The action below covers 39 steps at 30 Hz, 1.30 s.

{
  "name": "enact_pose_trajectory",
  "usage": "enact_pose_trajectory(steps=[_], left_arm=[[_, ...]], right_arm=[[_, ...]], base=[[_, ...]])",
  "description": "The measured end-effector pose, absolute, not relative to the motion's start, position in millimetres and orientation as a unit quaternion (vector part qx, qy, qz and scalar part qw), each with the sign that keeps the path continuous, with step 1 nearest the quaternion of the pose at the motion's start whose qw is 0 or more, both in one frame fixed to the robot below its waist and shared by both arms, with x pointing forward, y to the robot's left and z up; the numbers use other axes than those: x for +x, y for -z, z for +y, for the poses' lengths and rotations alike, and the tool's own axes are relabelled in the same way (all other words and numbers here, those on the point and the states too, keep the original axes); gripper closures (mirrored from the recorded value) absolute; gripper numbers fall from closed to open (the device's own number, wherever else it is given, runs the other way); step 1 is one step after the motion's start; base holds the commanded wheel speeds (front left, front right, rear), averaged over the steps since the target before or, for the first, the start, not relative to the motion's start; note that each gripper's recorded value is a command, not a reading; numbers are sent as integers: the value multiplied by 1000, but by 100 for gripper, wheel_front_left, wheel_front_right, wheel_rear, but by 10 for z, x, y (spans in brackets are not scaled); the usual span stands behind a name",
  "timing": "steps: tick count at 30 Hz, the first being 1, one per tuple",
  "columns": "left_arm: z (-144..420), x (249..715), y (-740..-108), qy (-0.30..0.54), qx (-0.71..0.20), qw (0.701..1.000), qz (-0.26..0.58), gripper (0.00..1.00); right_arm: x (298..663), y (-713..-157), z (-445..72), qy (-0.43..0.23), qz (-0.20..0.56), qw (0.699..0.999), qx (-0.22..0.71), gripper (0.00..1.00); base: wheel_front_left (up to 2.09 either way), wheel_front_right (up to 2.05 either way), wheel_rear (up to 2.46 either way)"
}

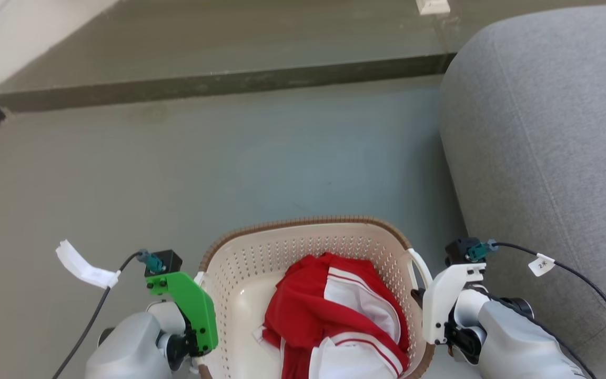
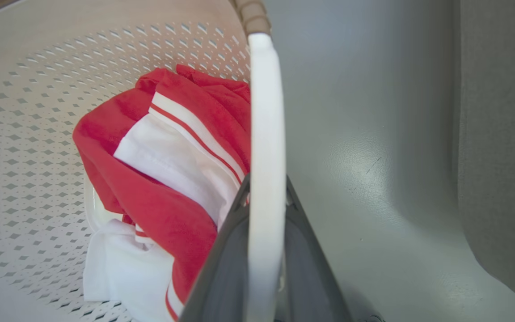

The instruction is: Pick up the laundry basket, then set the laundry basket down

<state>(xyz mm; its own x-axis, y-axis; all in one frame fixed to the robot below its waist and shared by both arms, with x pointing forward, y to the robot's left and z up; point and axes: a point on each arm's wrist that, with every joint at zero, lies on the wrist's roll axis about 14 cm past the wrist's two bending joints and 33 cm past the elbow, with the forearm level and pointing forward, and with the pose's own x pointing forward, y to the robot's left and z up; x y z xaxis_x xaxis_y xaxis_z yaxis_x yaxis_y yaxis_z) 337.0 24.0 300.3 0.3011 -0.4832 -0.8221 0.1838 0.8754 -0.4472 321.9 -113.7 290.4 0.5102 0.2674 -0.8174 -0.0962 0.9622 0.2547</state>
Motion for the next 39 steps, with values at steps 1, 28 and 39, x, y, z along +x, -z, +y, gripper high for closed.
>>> enact_pose_trajectory(steps=[1, 28, 39], left_arm=[[240, 3370, -3003, 210, -135, 795, 553, 100], [287, 3000, -3244, 213, -132, 799, 546, 100], [292, 3038, -3279, 218, -127, 803, 540, 100]], right_arm=[[3219, -2904, -1137, -105, 484, 864, 89, 100], [2889, -3166, -1102, -108, 480, 864, 106, 100], [2882, -3185, -1092, -109, 477, 865, 110, 100]], base=[[0, 0, 0], [0, 0, 0], [0, 0, 0]])
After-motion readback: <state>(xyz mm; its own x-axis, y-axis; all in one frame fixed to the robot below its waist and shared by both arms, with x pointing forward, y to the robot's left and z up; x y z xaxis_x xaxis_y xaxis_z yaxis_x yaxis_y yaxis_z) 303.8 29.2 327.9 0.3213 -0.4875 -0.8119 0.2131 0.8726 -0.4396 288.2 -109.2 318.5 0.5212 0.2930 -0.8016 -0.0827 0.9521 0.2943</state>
